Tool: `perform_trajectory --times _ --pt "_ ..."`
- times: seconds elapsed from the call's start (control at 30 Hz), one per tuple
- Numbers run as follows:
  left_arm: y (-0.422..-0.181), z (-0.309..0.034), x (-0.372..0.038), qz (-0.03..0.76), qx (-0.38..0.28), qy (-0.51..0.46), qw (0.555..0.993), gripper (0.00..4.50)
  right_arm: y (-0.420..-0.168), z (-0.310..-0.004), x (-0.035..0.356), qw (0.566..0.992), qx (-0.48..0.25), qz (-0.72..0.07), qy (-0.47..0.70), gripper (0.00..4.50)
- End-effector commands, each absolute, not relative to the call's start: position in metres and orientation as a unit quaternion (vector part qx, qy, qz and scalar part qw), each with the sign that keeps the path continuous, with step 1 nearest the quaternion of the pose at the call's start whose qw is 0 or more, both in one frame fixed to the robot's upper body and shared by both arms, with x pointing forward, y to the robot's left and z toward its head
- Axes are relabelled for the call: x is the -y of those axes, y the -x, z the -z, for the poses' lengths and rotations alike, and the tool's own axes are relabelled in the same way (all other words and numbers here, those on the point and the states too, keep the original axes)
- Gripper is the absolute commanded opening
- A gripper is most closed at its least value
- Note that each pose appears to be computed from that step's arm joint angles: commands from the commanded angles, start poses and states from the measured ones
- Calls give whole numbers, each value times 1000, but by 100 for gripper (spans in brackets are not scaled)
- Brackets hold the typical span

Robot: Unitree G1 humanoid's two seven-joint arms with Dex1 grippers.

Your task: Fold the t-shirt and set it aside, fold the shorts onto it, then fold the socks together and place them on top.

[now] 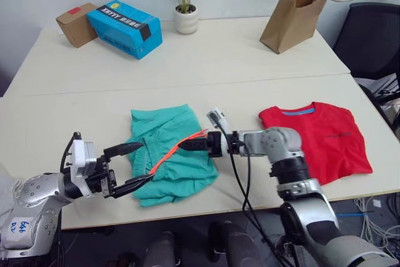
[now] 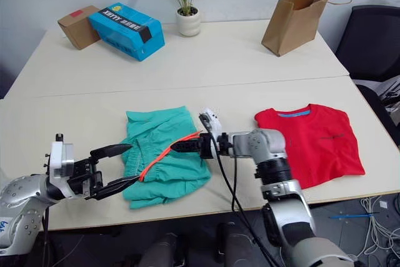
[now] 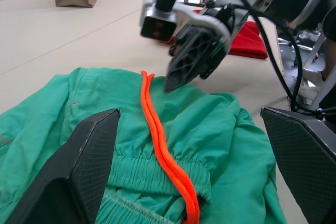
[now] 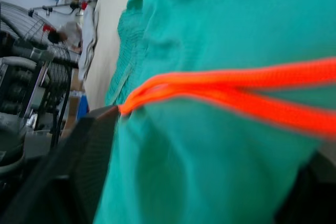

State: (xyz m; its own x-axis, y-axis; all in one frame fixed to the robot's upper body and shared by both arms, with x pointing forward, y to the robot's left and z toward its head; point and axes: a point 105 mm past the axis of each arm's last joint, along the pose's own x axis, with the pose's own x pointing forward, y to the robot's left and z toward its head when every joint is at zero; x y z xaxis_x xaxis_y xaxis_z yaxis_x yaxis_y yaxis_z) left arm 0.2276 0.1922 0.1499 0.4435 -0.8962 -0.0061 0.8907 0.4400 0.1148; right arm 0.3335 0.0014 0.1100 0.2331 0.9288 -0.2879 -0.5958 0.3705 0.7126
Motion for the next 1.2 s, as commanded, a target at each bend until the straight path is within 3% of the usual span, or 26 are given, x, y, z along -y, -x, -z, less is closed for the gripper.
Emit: perform_trajectory --times 0.03,0.23,0.5,0.8,0.93,1.07,1.2 --pt "-223 -156 -195 519 37 -52 852 450 -337 -95 7 765 -368 -478 -224 201" --pt "-226 -157 -191 517 46 -41 854 450 -318 -125 38 753 -342 -518 -219 3" --pt "-240 -160 -178 530 69 -27 845 450 -279 -181 118 755 -329 -544 -157 3" --pt "-244 -154 -175 536 68 -14 841 450 -254 -220 238 835 -328 -432 -88 3" --pt "-237 -149 -170 565 42 -9 824 450 -250 -220 285 860 -328 -388 -53 3" --pt "-234 -147 -160 583 39 -6 811 450 -252 -198 342 883 -350 -312 11 3" --pt "-237 -149 -158 585 44 -9 810 450 -272 -180 372 908 -324 -261 48 3"
